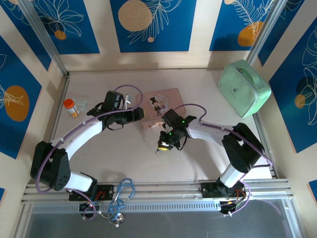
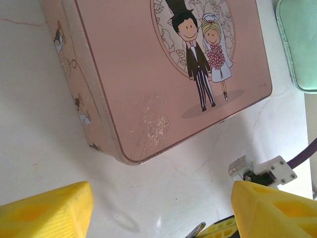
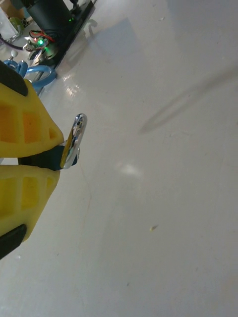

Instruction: Unlock a padlock with a key

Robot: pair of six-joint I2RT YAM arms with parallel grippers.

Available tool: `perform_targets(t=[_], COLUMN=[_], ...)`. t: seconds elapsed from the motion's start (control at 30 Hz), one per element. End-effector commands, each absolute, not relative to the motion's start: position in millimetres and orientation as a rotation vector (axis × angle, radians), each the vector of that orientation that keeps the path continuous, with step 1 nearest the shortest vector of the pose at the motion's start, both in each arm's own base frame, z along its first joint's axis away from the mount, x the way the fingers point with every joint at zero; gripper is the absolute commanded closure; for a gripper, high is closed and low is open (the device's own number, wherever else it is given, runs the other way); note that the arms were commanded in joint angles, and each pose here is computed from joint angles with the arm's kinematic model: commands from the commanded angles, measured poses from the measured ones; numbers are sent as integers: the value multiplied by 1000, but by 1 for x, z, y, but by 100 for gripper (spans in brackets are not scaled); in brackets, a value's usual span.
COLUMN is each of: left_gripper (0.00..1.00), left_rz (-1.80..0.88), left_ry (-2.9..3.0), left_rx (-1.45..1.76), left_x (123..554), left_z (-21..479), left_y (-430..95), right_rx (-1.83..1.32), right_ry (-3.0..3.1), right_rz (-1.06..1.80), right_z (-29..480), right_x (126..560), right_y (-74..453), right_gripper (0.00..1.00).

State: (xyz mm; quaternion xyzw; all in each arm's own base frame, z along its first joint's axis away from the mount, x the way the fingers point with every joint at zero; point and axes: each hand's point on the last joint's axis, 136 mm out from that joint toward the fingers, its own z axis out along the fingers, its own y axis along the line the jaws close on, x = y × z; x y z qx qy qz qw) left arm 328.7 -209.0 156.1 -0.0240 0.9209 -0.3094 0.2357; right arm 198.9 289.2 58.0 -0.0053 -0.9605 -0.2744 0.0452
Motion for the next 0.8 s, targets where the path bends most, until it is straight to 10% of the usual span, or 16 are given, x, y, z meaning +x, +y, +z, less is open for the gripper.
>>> perform_targets(t=[0.0,0.77], left_gripper=[28,28], left_rz=[-855,-840], left_ry=[2518,2531], left_rx=[-35,-31], left_x=[326,323], left_z=[157,151], left_y=[-210,-208], right_rx=[25,-120], right_ry=[-2861,-2941], right_rz=[-935,-695], right_z=[66,39], right_x=[198,217], right_y=[303,257], right_gripper=[100,67])
